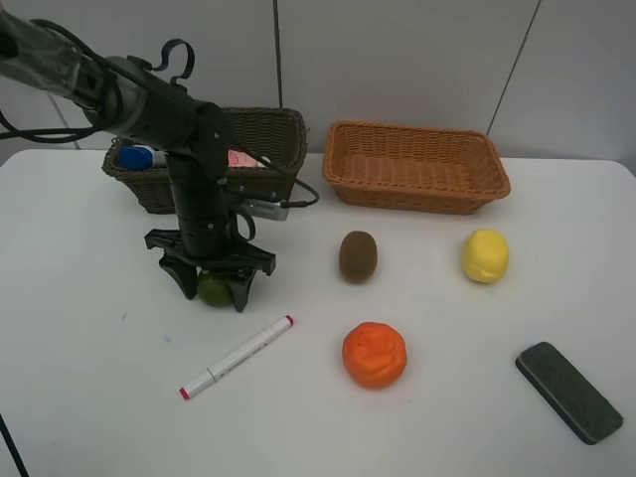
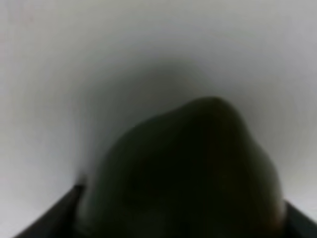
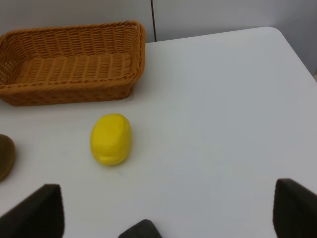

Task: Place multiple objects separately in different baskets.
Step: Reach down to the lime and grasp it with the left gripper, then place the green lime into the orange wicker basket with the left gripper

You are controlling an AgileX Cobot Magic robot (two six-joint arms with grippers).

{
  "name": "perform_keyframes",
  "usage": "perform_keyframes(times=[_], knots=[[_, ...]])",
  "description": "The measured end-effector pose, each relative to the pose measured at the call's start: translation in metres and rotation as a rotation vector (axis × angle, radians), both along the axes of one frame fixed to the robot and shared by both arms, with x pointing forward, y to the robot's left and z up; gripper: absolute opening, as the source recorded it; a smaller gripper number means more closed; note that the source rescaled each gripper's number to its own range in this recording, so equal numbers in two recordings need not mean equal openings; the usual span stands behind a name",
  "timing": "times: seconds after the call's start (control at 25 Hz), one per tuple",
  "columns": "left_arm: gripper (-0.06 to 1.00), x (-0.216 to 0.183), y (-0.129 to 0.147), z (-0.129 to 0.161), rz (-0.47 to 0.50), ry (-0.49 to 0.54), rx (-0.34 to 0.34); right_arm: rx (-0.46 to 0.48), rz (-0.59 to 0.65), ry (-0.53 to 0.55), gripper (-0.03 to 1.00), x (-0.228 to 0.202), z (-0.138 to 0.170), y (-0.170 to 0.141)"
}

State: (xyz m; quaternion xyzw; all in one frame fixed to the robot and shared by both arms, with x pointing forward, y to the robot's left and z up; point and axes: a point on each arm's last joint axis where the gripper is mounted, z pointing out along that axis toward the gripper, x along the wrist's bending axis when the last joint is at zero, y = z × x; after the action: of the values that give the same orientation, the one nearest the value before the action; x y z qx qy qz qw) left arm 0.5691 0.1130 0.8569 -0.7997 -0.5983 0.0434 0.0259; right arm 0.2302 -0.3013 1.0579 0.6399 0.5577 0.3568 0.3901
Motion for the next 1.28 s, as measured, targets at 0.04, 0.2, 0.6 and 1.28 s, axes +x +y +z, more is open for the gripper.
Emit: perform_keyframes(times=[0.04,0.2,0.6,1.28], knots=[[0.69,0.0,0.0,0.0,-0.002,0.004,0.002,0.0,0.0,0.0,1.0,0.0,0.0,0.0],[0.69,-0.001,0.0,0.0,-0.049,0.009,-0.001,0.0,0.0,0.0,1.0,0.0,0.0,0.0],[0.69,0.034,-0.046,0.067,-0.309,-0.186,-0.179,0.0,0.0,0.0,1.0,0.0,0.0,0.0],[0.84,0.149,-0.132,0.073,-0.342,-0.702,-0.41,0.0,0.0,0.0,1.0,0.0,0.0,0.0]])
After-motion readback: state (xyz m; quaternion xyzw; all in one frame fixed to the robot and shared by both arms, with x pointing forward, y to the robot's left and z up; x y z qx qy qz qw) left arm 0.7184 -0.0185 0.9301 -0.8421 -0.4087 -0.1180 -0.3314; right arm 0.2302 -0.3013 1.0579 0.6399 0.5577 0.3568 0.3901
